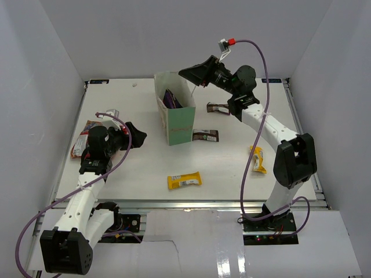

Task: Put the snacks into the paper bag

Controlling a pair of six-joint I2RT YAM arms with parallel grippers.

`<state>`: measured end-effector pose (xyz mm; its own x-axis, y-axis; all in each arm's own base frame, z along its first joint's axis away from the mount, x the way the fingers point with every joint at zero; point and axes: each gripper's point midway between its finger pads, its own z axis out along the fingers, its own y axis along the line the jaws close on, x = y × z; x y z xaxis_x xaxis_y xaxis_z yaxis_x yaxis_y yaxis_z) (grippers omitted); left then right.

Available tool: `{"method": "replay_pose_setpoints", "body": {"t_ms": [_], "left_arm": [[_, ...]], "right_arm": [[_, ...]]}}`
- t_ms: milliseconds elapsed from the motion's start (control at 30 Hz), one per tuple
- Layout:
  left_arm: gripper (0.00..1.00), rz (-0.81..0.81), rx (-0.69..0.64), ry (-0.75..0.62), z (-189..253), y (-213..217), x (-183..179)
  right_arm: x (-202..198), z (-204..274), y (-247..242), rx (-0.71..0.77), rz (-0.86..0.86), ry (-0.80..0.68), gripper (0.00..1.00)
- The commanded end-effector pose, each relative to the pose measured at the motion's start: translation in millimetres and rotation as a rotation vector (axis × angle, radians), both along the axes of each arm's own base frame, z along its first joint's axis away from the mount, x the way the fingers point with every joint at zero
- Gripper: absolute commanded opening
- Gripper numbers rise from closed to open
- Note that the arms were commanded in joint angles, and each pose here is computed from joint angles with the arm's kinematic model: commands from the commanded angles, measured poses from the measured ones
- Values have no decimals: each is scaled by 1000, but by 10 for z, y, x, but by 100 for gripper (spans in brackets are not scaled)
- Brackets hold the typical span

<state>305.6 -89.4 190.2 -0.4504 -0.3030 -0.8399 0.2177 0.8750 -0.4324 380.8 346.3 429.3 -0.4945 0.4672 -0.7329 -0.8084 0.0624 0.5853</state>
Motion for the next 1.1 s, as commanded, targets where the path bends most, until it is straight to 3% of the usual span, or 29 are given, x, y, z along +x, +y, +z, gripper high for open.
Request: {"method": "replay_pose_setpoints", "body": {"t_ms": [0,200,333,367,467,533,567,667,700,833,967,1067], "left_arm": [[98,-3,-8,-75,255,6,86],[98,-1,-11,-86,292,25,90],[98,76,9,-95,301,153,91],[98,158,23,-83,265,285,115],[96,306,51,-5,122,523,134],[92,409,144,58,34,757,211],[92,426,181,74,3,816,247],[93,422,354,139,-130,983,436],[93,405,397,155,-167,1002,486],[94,341,663,186,-370,1099,630],[98,284,933,174,-605,1191,564],[98,302,1028,195,-813,1312,509]], "right_arm": [[-139,327,-50,-12,-20,-143,59],[-210,328,-91,-118,-50,-242,59],[-235,214,-180,-374,-94,-441,60],[-304,393,-270,-399,-134,-495,64],[-366,253,-578,-587,-250,-562,80],[-451,32,-767,-691,-280,-626,96],[-638,-216,-878,-729,-257,-630,98],[-1094,-583,-1044,-781,-153,-731,95],[-1236,-946,-1046,-798,-68,-696,95],[-1633,-1403,-1295,-790,6,-706,94],[-1700,-1735,-1491,-758,28,-643,95],[-1749,-1866,-1551,-729,66,-587,95]]}}
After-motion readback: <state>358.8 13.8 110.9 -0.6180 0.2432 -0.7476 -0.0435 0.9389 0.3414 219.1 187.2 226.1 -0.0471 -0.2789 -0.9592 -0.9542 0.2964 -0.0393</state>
